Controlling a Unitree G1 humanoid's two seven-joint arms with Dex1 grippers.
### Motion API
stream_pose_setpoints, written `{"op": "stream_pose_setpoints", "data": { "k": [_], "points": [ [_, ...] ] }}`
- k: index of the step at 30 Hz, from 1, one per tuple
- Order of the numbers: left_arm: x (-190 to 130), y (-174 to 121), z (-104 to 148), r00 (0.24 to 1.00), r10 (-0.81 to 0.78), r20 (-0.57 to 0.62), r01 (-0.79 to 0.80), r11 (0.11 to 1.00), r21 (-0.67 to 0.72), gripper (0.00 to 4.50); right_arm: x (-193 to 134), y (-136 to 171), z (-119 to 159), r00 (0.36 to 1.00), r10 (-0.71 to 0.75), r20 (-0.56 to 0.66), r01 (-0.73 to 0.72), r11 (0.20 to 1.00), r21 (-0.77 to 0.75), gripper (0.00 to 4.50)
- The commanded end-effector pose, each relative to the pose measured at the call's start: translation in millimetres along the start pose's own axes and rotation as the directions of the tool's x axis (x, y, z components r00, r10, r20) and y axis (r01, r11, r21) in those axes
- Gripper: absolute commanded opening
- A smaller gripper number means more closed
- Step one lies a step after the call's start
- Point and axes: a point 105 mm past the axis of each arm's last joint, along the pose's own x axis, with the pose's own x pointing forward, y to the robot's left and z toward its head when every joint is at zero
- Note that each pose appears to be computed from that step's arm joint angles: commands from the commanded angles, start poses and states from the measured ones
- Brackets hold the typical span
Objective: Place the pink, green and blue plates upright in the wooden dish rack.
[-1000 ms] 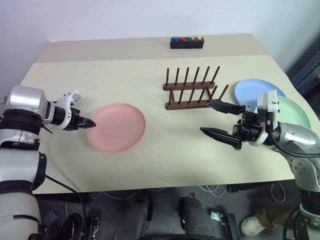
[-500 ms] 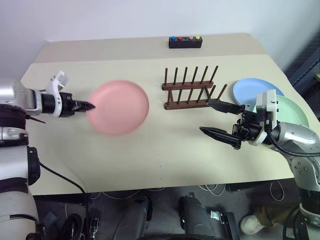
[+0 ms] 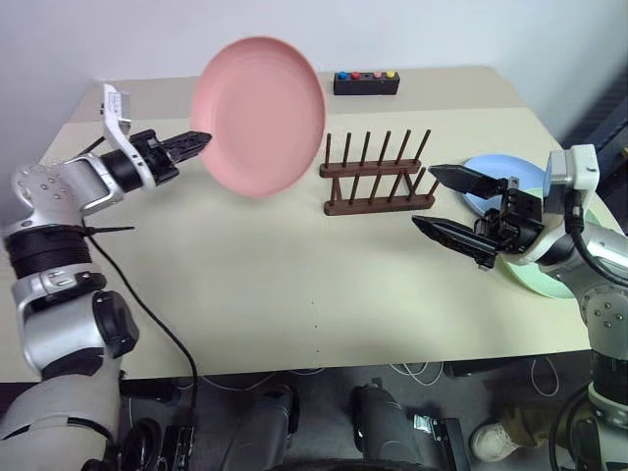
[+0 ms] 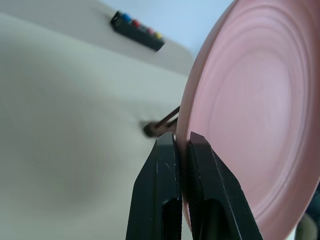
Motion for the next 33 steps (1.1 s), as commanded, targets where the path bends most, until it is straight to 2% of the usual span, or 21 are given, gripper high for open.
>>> {"op": "stream_pose_setpoints", "data": {
  "k": [1, 4, 9, 11, 15, 17, 21, 24, 26, 28, 30, 33],
  "points": [
    [11, -25, 14, 0.989, -0.102, 0.107, 0.103, 0.995, -0.012, 0.10, -6, -12, 8, 0.996, -0.085, 0.020, 0.086, 0.993, -0.081, 4.50],
    [28, -31, 4, 0.982, -0.118, 0.146, 0.130, 0.989, -0.074, 0.10, -8, -17, -2, 0.990, -0.138, -0.032, 0.132, 0.980, -0.147, 4.50],
    [47, -43, -11, 0.975, -0.132, 0.180, 0.155, 0.980, -0.125, 0.10, -7, -21, -4, 0.977, -0.208, -0.044, 0.187, 0.938, -0.290, 4.50],
    [56, -48, -17, 0.972, -0.117, 0.203, 0.143, 0.983, -0.115, 0.10, -3, -16, 0, 0.978, -0.210, -0.003, 0.200, 0.936, -0.289, 4.50],
    [71, -69, -31, 0.956, -0.137, 0.259, 0.174, 0.976, -0.128, 0.10, 8, -12, 9, 0.966, -0.256, 0.019, 0.234, 0.851, -0.471, 4.50],
    [76, -74, -35, 0.951, -0.123, 0.284, 0.160, 0.981, -0.111, 0.10, 14, -5, 15, 0.970, -0.241, 0.013, 0.208, 0.803, -0.558, 4.50],
    [88, -77, -46, 0.956, -0.070, 0.284, 0.082, 0.996, -0.031, 0.10, 26, 2, 20, 0.966, -0.252, -0.054, 0.102, 0.567, -0.818, 4.50],
    [95, -80, -52, 0.954, -0.047, 0.296, 0.061, 0.997, -0.039, 0.10, 40, 10, 31, 0.974, -0.226, -0.028, 0.085, 0.474, -0.876, 4.50],
    [101, -85, -57, 0.953, -0.053, 0.298, 0.073, 0.996, -0.057, 0.10, 47, 14, 28, 0.971, -0.228, -0.070, 0.011, 0.336, -0.942, 4.50],
    [104, -90, -62, 0.954, -0.062, 0.295, 0.078, 0.996, -0.043, 0.10, 48, 8, 15, 0.953, -0.268, -0.140, -0.103, 0.145, -0.984, 4.50],
    [104, -95, -65, 0.951, -0.073, 0.301, 0.090, 0.995, -0.042, 0.10, 53, -2, 12, 0.935, -0.331, -0.130, -0.120, 0.049, -0.992, 4.50],
    [105, -99, -68, 0.947, -0.061, 0.316, 0.077, 0.996, -0.036, 0.10, 60, -13, 8, 0.908, -0.404, -0.115, -0.134, -0.018, -0.991, 4.50]
  ]
}}
